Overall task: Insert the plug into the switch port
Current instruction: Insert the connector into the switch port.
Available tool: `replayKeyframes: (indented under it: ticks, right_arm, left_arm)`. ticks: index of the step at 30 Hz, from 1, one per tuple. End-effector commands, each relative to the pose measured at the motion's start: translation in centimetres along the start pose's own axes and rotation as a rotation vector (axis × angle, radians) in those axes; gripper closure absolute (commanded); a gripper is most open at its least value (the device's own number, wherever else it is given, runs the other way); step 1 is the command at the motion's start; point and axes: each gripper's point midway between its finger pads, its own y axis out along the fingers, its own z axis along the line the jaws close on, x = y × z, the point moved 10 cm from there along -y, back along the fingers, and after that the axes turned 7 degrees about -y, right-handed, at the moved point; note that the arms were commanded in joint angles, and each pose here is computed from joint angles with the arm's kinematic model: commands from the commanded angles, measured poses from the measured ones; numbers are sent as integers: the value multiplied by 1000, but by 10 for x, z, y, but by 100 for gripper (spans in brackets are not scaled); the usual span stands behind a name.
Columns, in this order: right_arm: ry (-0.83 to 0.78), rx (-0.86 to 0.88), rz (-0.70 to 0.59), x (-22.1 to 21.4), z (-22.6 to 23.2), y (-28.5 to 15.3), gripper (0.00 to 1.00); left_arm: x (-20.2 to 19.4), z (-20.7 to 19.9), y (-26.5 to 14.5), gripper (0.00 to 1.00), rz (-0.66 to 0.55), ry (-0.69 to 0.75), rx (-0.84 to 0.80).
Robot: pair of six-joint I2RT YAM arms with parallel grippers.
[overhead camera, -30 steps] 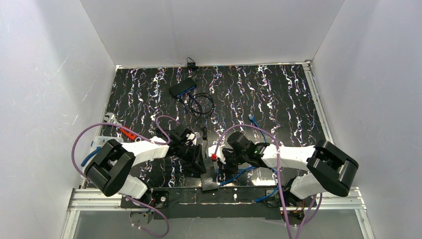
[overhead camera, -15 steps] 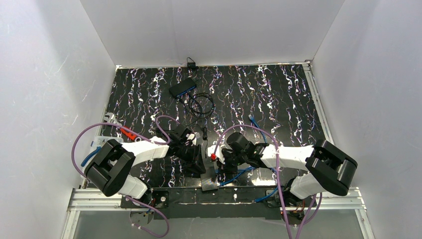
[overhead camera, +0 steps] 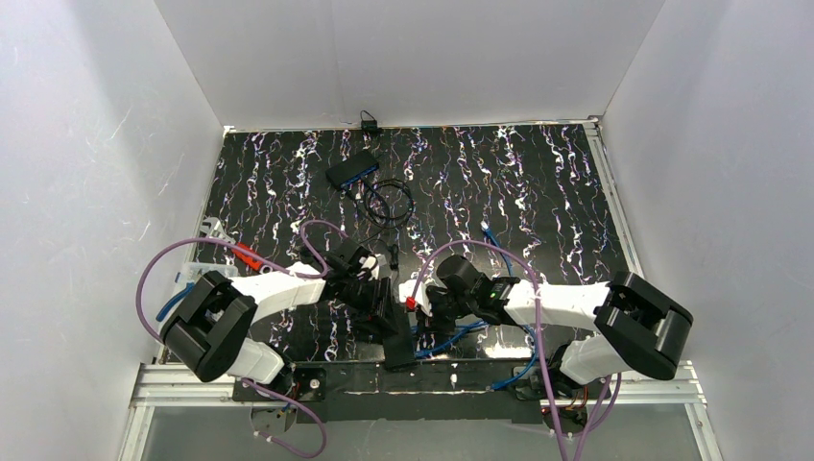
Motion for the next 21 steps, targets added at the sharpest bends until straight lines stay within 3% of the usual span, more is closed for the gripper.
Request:
replayKeyframes:
  ticks: [1, 9, 17, 21]
  right_arm:
    - [-157, -92, -195, 49, -20, -4, 99]
    - [-99, -127, -42, 21, -18, -9, 99]
    - [-12, -280, 23, 11, -41, -24, 99]
    - [67, -375, 54, 12, -62, -29, 99]
  left_arm:
    - [5, -26, -14, 50, -33, 103, -73]
    - [12, -33, -40, 31, -142, 126, 61]
    - [13, -34, -79, 3, -301, 145, 190]
    - [10, -40, -96, 2, -354, 184, 207]
